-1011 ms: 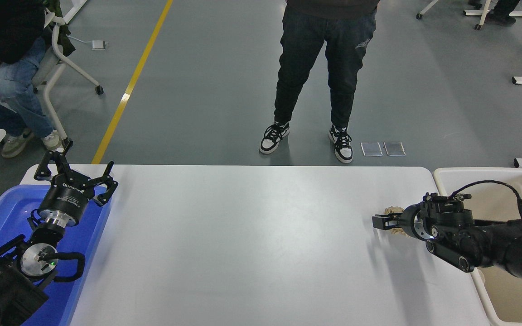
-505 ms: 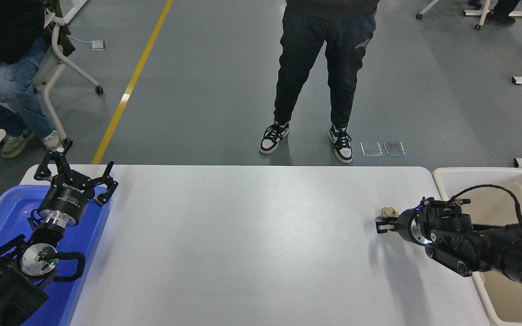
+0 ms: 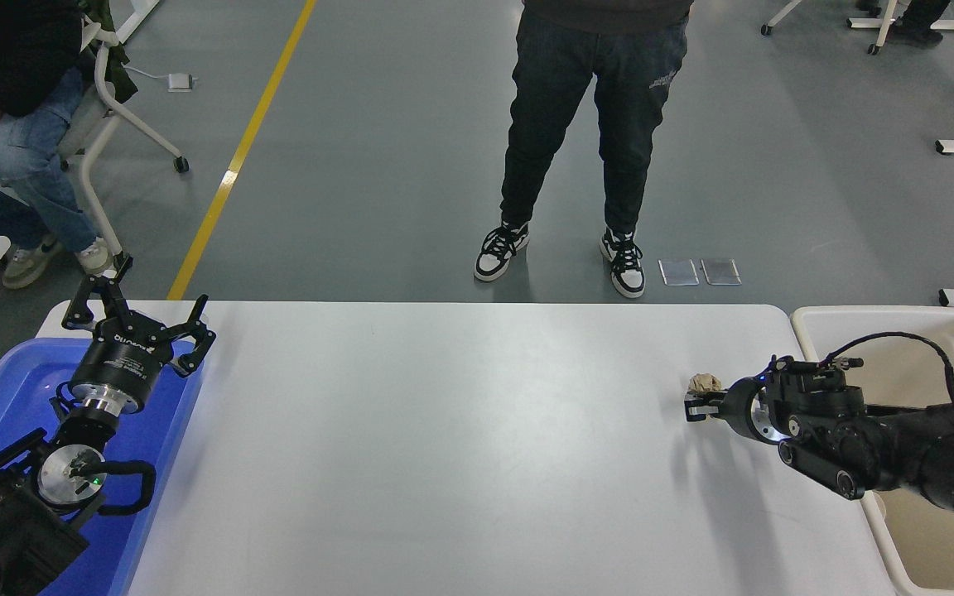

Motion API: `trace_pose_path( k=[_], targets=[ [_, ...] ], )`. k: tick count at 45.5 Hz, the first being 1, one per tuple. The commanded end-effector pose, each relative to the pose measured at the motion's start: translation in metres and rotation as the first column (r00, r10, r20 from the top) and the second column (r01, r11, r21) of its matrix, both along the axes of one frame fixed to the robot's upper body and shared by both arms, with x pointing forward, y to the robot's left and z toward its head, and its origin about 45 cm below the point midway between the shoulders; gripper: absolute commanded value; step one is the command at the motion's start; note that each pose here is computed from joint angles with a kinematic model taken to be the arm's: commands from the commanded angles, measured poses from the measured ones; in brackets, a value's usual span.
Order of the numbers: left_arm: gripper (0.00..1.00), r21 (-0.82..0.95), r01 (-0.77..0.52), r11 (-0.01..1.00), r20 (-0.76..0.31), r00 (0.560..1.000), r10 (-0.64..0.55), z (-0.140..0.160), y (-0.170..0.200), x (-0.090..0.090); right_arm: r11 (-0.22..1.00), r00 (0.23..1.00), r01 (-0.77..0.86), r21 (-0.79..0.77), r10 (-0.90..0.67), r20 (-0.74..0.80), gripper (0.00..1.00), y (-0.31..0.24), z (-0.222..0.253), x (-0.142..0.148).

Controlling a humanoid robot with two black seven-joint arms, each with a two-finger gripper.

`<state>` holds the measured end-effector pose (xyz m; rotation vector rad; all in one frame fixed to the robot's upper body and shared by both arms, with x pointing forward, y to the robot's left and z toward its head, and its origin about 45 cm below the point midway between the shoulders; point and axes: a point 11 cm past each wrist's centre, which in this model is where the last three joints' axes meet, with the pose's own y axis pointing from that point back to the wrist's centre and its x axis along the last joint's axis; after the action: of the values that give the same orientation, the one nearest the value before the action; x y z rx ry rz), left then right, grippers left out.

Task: Clean the table surface

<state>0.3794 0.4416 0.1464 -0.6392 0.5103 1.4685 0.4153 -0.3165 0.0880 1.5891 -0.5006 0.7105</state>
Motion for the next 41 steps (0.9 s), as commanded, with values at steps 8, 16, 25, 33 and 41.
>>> trace_pose_path(
  k=[8, 16, 25, 33, 41],
  targets=[
    [1.00, 0.000, 0.001, 1.000, 0.001, 1.000, -0.001, 0.000, 0.000, 0.000, 0.991, 0.995, 0.084, 0.101, -0.089, 0.039, 0.00, -0.020, 0.035, 0.012],
    [1.00, 0.000, 0.000, 1.000, -0.001, 1.000, 0.000, 0.000, 0.000, 0.000, 0.978, 0.991, 0.111, 0.177, -0.121, 0.048, 0.00, -0.036, 0.063, 0.005],
    [1.00, 0.000, 0.001, 1.000, 0.001, 1.000, -0.001, 0.000, 0.000, 0.000, 0.963, 0.989, 0.139, 0.230, -0.146, 0.013, 0.00, -0.065, 0.094, -0.018],
    [1.00, 0.000, 0.000, 1.000, -0.001, 1.000, 0.000, 0.000, 0.000, 0.000, 0.955, 0.990, 0.129, 0.266, -0.141, 0.025, 0.00, -0.077, 0.134, -0.026],
    [1.00, 0.000, 0.000, 1.000, -0.001, 1.000, 0.000, 0.000, 0.000, 0.000, 0.953, 0.991, 0.117, 0.281, -0.132, 0.036, 0.00, -0.091, 0.181, -0.038]
  ],
)
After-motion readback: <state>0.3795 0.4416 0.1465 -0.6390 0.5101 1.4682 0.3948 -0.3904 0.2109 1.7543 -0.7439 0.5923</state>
